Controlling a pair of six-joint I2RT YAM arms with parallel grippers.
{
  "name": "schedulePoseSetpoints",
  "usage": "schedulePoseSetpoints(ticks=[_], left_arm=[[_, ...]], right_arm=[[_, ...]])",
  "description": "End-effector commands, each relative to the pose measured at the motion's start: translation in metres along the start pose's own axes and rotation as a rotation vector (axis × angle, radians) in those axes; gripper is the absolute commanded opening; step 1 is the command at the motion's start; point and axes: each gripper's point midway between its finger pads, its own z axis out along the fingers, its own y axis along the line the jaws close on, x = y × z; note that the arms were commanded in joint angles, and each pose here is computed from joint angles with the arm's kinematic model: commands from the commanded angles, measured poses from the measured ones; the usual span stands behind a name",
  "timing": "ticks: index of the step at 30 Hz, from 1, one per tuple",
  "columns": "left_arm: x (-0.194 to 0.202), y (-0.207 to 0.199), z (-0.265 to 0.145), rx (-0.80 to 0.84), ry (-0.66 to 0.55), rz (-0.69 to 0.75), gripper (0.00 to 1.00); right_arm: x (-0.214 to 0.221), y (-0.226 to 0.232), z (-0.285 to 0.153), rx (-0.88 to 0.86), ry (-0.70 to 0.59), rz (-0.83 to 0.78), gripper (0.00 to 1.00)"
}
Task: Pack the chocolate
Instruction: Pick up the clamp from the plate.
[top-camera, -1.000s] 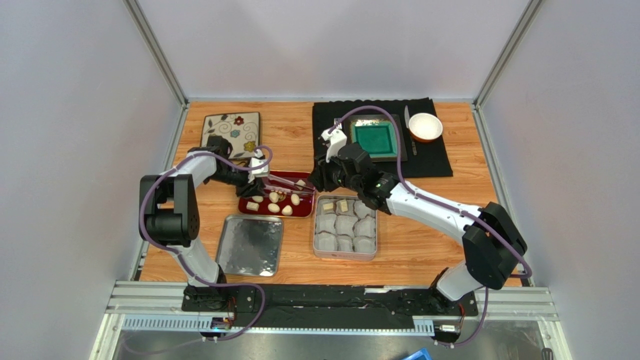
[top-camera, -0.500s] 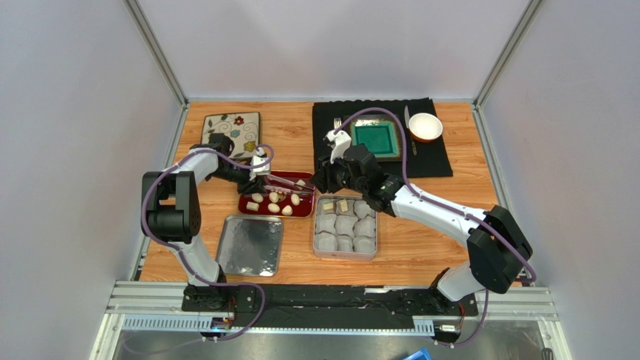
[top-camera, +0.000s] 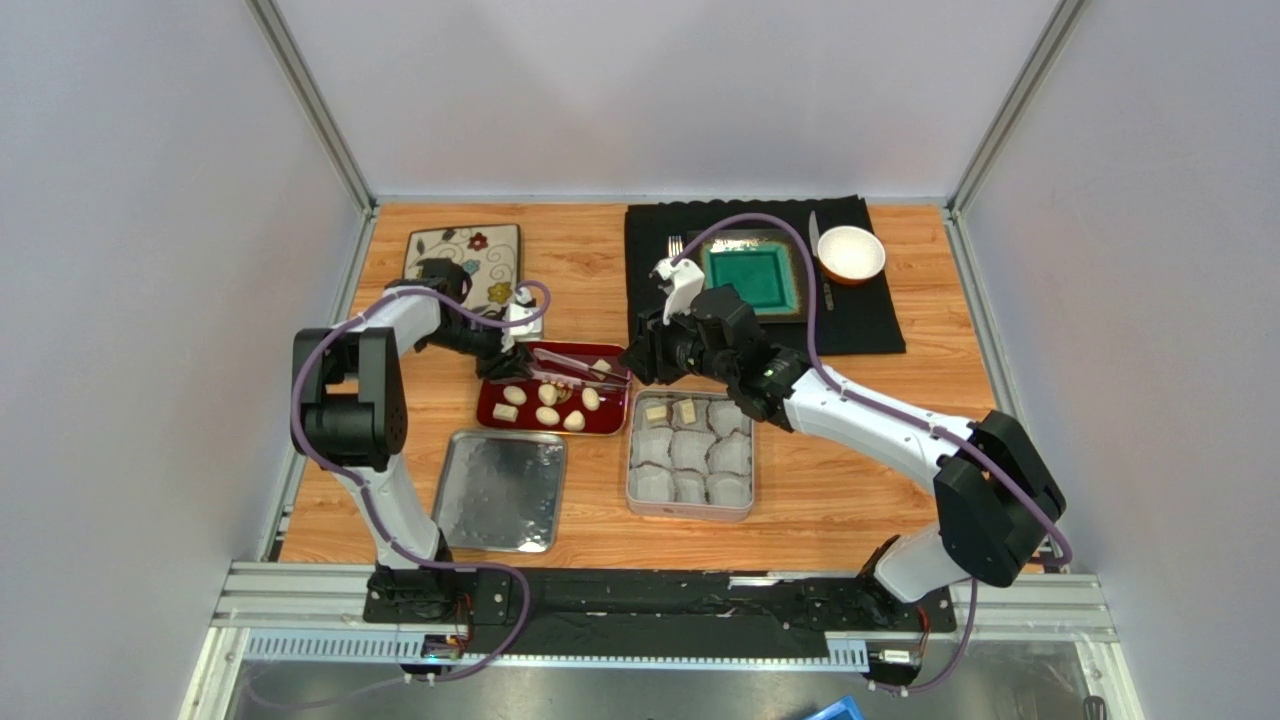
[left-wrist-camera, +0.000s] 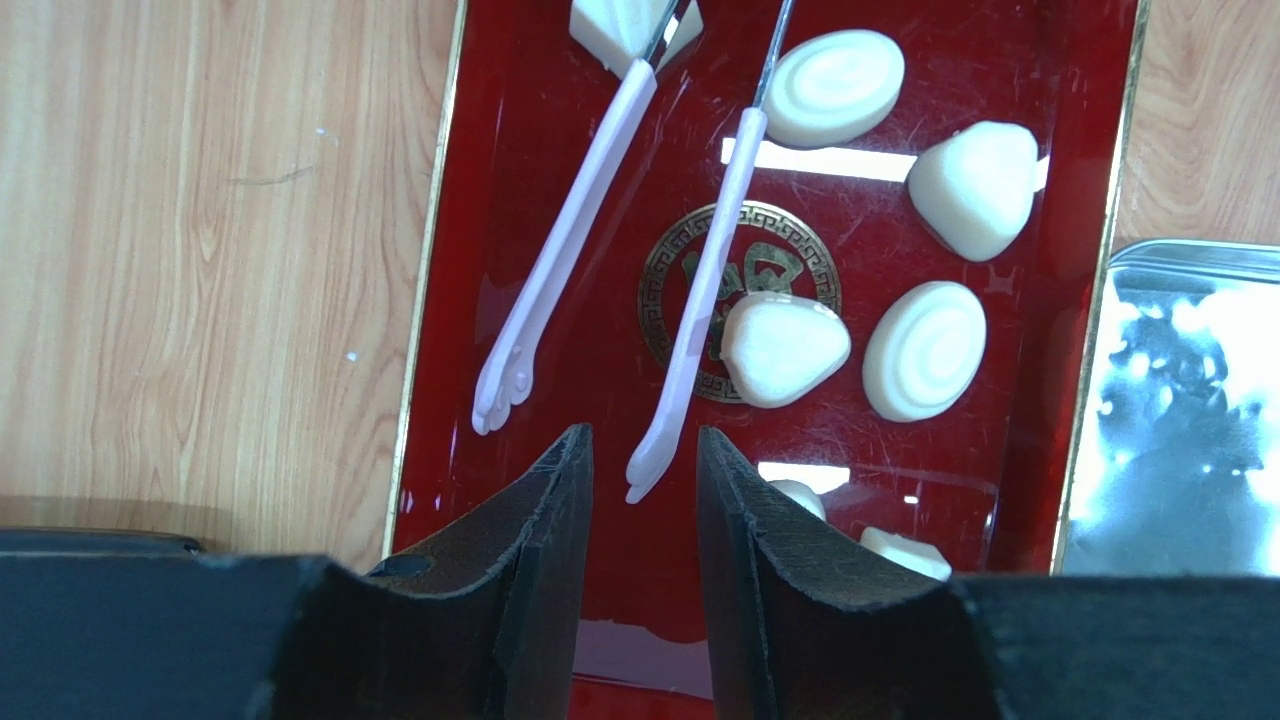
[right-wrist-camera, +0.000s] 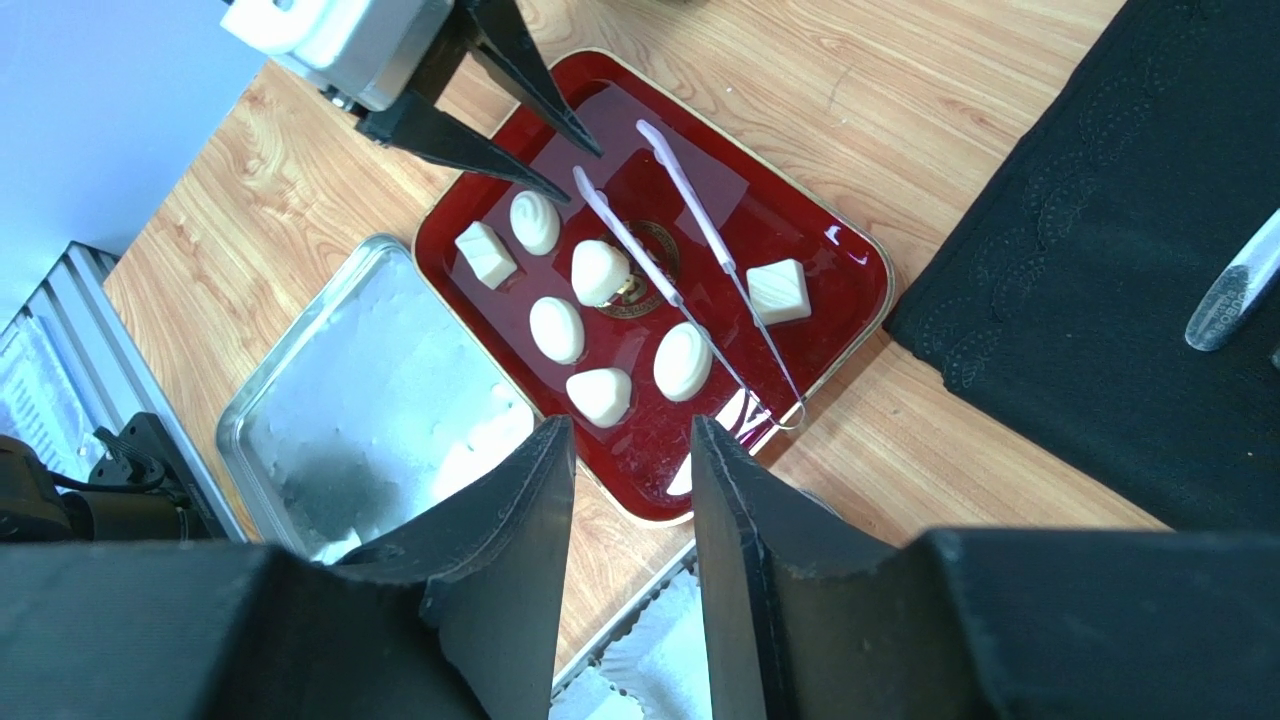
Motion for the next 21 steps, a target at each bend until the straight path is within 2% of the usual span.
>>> schedulePoseSetpoints(ticks=[1, 14, 21], left_arm=[[-0.007, 0.007, 0.0, 0.013, -0.02, 0.048, 0.4], [0.005, -0.001, 0.007, 0.051, -0.001, 0.02, 0.37], [-0.003, -0.002, 0.015, 0.082, -0.007, 0.025, 0.19]], right_arm=[[-0.019, 0.007, -0.004, -0.032, -0.064, 0.008, 0.38], [-0.02, 0.003, -0.005, -0.033, -0.068, 0.029, 0.36], [-0.017, 0.002, -0.007, -0.036, -0.065, 0.041, 0.36]])
